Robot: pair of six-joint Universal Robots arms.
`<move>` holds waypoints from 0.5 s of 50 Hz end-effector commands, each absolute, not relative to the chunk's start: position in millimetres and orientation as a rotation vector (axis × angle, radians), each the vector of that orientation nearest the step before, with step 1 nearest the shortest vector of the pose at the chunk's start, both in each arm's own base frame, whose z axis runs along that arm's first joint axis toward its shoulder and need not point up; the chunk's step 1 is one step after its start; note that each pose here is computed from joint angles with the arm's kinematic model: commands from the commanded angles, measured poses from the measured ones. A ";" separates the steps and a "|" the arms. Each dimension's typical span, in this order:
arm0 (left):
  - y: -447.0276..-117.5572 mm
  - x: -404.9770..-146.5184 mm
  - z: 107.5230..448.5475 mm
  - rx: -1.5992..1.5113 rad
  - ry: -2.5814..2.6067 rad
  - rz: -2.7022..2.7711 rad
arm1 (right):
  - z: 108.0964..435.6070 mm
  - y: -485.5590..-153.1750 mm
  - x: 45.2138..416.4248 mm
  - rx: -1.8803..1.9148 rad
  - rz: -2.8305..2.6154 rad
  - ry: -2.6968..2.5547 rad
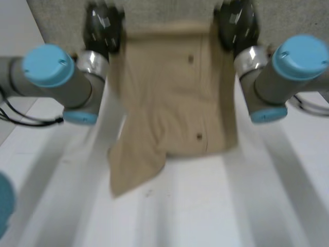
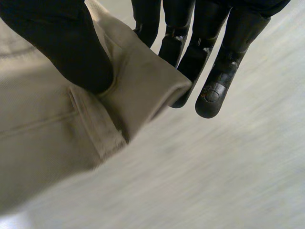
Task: Fold the shorts.
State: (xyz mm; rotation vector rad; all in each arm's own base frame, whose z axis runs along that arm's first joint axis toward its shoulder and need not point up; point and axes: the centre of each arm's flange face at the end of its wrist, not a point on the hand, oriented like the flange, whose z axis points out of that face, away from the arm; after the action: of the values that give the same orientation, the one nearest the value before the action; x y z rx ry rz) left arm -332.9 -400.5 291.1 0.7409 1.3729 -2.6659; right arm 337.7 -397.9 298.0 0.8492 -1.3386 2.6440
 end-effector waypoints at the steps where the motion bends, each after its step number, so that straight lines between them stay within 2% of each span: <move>1: -340.8 -322.1 382.2 0.513 0.955 -2.910 | 376.2 -360.3 332.8 0.721 2.790 -0.965; 5: -313.6 -330.3 369.7 0.567 1.016 -2.916 | 364.3 -345.2 335.2 0.805 2.761 -1.059; 9: -297.2 -333.5 330.7 0.678 1.172 -2.837 | 339.1 -336.3 331.8 0.895 2.687 -1.197; 10: -292.8 -330.0 309.7 0.716 1.260 -2.773 | 322.6 -333.4 331.1 0.937 2.646 -1.269; 13: -285.1 -323.4 276.9 0.767 1.390 -2.664 | 296.0 -327.2 328.9 1.009 2.570 -1.385; 14: -279.3 -317.7 256.2 0.793 1.470 -2.584 | 275.5 -321.5 326.0 1.065 2.503 -1.477; 17: -268.4 -307.8 224.8 0.826 1.599 -2.450 | 245.1 -310.5 321.1 1.157 2.390 -1.617; 18: -260.1 -301.2 206.8 0.837 1.680 -2.364 | 222.5 -300.1 317.3 1.238 2.299 -1.723; 22: -229.8 -294.0 168.5 0.921 1.845 -2.162 | 178.5 -278.4 306.9 1.397 2.068 -1.915; 25: -210.4 -292.8 154.2 1.000 1.914 -2.066 | 155.7 -264.7 295.1 1.462 1.900 -2.013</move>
State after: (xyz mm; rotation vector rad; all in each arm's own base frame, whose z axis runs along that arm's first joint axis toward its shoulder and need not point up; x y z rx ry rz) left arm -302.5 -251.6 198.6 0.8675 1.7196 -2.3284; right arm 315.3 -296.2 211.8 1.2781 -1.7658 2.2434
